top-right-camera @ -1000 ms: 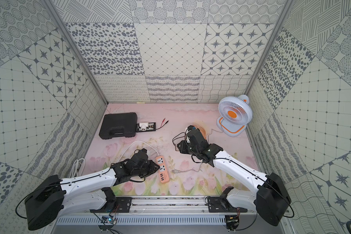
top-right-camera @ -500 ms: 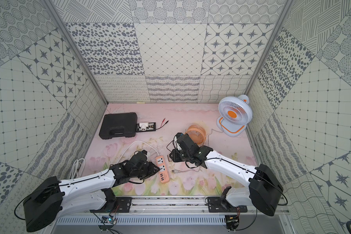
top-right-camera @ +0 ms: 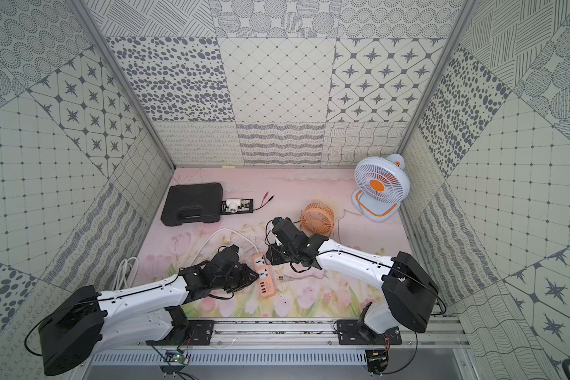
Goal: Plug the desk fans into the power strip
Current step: Insert the plug into the socket.
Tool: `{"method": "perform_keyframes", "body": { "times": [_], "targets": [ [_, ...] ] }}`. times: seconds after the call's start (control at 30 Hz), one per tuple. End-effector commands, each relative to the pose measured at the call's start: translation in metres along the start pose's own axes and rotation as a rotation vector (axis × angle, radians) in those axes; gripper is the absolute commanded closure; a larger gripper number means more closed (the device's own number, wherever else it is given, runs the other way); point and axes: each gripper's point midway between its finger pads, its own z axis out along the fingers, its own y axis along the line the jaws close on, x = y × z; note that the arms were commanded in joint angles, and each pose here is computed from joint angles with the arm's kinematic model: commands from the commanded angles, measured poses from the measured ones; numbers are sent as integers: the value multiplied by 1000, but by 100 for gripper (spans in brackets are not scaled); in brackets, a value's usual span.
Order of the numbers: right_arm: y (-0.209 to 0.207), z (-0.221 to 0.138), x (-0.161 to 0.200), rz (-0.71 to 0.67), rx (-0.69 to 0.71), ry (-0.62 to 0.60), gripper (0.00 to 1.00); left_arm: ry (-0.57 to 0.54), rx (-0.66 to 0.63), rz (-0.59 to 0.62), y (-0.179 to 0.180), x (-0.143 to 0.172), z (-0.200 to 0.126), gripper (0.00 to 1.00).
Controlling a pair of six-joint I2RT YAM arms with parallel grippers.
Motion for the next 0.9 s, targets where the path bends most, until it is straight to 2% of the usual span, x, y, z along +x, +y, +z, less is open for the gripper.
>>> {"method": "perform_keyframes", "body": {
  "times": [0.0,0.87],
  "targets": [
    [10,2,-15,-41,-10,-41,100,-19,32,4,-9,-6,0,77],
    [13,14,-21,-136,47,-72,100,-38,-4,-7,1,-9,6,80]
  ]
}}
